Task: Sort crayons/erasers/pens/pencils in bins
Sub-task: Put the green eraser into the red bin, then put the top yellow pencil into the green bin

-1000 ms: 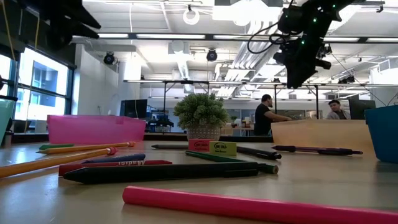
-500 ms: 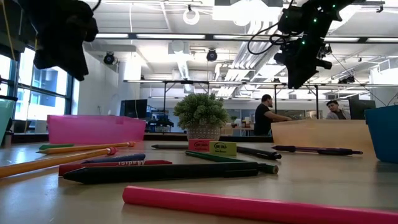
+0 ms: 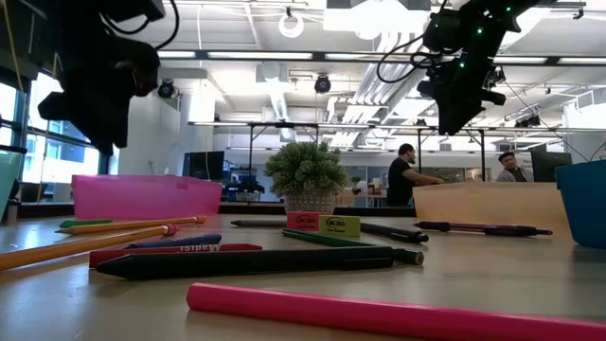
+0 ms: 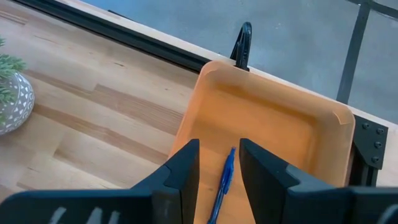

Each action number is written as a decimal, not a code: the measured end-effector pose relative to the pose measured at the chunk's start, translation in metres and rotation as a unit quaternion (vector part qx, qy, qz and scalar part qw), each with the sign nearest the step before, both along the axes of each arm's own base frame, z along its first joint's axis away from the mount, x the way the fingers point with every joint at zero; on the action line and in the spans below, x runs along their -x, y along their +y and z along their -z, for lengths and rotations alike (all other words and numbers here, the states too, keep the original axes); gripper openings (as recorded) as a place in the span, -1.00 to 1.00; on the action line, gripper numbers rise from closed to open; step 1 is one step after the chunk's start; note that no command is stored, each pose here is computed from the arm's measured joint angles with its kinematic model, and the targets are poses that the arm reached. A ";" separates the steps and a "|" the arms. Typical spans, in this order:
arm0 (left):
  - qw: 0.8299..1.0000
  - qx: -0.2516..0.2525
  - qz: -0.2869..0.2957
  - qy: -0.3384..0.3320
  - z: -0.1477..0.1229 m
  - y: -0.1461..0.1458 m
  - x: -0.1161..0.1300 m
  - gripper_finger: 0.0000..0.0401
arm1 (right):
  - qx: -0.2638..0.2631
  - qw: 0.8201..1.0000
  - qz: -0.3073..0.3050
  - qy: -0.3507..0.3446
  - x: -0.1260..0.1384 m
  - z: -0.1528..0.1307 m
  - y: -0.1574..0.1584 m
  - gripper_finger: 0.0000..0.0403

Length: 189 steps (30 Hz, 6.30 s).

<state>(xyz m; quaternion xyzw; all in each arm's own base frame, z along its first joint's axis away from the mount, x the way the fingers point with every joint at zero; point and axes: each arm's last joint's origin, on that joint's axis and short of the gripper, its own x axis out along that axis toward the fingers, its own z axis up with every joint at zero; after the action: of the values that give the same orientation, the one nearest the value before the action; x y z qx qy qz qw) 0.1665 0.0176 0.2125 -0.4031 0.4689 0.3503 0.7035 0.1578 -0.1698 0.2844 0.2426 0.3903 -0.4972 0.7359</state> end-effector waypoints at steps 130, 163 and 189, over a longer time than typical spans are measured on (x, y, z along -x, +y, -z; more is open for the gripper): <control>0.985 -0.102 -0.139 -0.013 0.005 0.115 0.021 -0.55 | -0.073 0.967 -0.220 -0.105 -0.061 -0.011 0.126 -0.47; 0.992 -0.095 -0.023 -0.085 -0.050 0.132 0.004 -0.11 | -0.205 0.945 -0.236 -0.091 -0.131 0.052 0.183 -0.47; 0.987 -0.038 0.153 -0.017 -0.082 0.047 -0.019 -0.12 | -0.164 0.971 -0.170 -0.031 -0.122 0.015 0.197 -0.47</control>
<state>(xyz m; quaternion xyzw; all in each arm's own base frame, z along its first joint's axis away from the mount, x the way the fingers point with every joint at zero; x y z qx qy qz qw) 0.1859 0.0645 0.2948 -0.3052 0.4996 0.2495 0.7713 0.2799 0.0276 0.2689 0.3057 0.4791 -0.2862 0.7714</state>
